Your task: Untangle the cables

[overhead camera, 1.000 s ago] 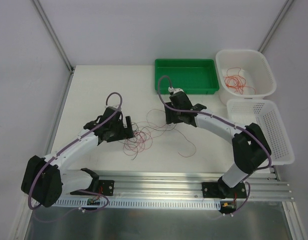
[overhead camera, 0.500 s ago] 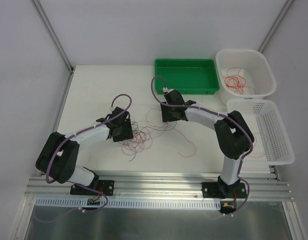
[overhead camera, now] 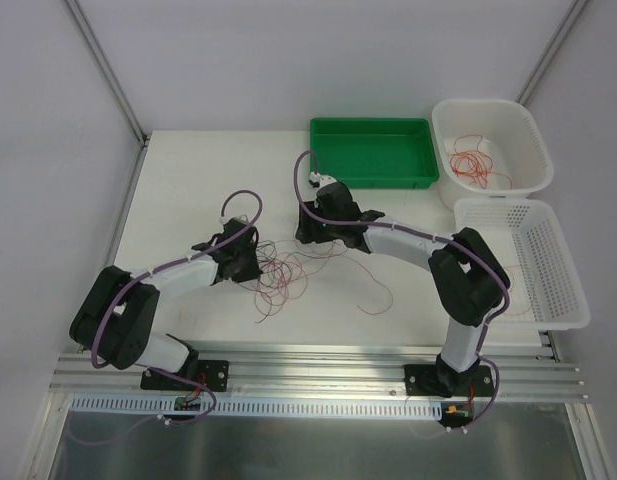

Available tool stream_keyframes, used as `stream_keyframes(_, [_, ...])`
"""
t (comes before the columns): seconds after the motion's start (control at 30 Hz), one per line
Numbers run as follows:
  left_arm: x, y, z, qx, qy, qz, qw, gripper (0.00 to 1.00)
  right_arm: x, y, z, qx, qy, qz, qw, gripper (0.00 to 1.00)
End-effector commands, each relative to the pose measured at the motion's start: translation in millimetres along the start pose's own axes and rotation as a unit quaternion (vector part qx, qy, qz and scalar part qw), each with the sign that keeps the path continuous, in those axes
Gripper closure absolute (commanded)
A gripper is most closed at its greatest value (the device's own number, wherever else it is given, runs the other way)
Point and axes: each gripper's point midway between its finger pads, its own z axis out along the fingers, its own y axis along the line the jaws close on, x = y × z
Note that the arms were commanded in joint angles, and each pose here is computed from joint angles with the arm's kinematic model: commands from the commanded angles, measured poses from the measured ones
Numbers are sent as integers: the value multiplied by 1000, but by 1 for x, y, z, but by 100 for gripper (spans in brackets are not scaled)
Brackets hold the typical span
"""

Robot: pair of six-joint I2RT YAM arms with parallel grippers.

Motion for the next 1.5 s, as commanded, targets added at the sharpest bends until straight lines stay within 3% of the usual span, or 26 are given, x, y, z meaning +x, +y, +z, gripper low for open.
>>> stream_keyframes(0.0, [39,23,1,-33,55,9,998,100,-31,30,10,-53,-48,36,997,45])
stream_keyframes(0.27, [41,24,-3,-28,52,8,998,100,-32,40,42,-58,-37,70,995,45])
stream_keyframes(0.43, [41,23,-5,-23,49,8,999,100,-26,32,51,-39,-31,72,996,52])
stream_keyframes(0.6, [45,25,-7,-20,51,9,998,100,-48,35,21,-32,-52,41,997,95])
stream_keyframes(0.77, [47,31,-11,-24,39,2,999,100,-75,17,-55,22,-85,-20,996,99])
stream_keyframes(0.9, [44,30,-15,-22,30,-2,999,100,-115,14,-162,31,-154,-50,986,99])
stream_keyframes(1.17, [27,38,-20,-37,12,-25,999,100,-145,-8,-338,85,-236,-88,964,99])
stream_keyframes(1.47, [1,56,-26,-61,-6,-61,996,100,-118,-25,-441,110,-308,-81,942,99])
